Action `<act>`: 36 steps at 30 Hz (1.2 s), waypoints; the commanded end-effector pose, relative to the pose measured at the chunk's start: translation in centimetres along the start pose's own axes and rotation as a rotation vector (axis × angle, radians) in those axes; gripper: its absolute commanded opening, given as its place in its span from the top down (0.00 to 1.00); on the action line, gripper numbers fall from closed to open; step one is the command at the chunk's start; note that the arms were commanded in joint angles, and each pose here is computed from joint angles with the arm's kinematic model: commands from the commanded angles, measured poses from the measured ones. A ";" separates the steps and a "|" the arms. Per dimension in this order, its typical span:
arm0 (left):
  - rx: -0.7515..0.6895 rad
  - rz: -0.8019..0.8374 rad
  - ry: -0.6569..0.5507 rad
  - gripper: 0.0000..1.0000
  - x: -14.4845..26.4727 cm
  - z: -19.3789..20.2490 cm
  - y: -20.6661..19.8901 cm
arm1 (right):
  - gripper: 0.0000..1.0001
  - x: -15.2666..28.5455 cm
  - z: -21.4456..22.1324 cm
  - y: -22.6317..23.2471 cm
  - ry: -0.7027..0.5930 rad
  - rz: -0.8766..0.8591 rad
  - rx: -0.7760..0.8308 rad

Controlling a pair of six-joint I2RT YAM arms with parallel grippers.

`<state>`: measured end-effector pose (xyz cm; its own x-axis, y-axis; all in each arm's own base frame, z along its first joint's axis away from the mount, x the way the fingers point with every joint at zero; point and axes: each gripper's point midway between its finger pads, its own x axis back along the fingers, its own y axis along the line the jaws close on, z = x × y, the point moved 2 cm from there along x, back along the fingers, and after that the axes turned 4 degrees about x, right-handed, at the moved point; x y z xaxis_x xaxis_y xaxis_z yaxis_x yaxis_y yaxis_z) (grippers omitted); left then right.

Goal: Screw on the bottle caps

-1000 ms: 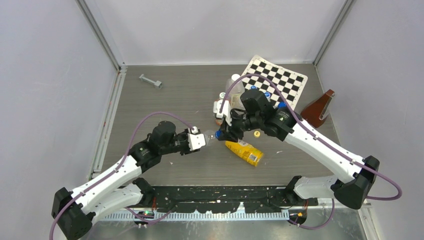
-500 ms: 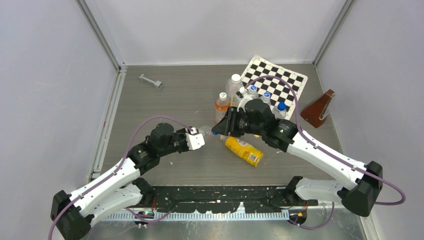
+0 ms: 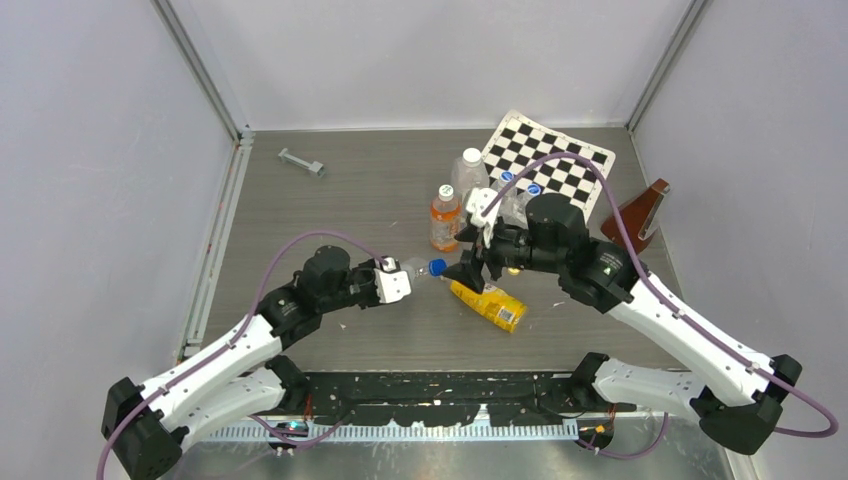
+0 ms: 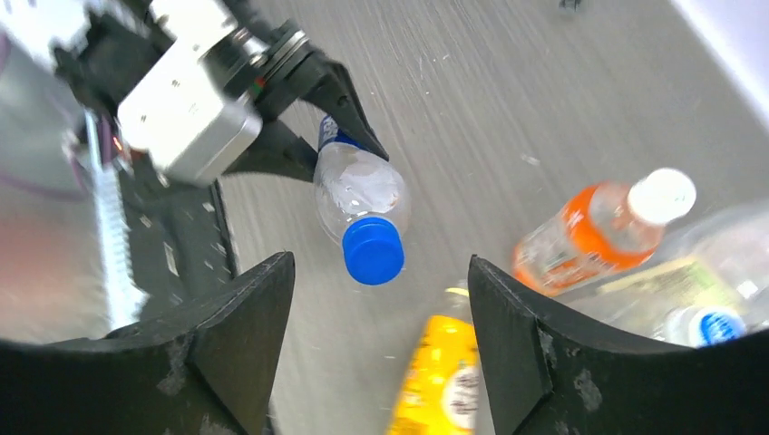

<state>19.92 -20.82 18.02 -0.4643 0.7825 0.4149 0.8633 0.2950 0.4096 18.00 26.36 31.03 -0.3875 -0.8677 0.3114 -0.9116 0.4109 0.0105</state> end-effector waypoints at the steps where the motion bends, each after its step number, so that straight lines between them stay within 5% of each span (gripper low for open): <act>1: 0.004 0.052 -0.091 1.00 0.0 -2.6 -0.2 | 0.24 1.0 0.6 0.4 0.039 -0.180 0.568; 11: 0.021 0.103 -0.096 1.00 -0.3 -2.8 -1.0 | 0.25 -0.1 1.5 1.3 0.079 -0.341 0.728; 27: 0.025 0.123 -0.097 1.00 -0.3 -2.8 -1.2 | 0.42 -1.7 2.0 1.8 0.108 -0.381 0.774; 36: 0.020 0.112 -0.096 1.00 -0.3 -2.8 -1.1 | 0.67 -2.6 2.5 1.5 0.168 -0.352 0.644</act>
<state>18.24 -22.10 17.21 -0.3387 0.8317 0.4399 0.9249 0.2085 0.3179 16.83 27.86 26.11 -0.0452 -0.8239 0.5649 -0.8675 -0.2480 -0.4311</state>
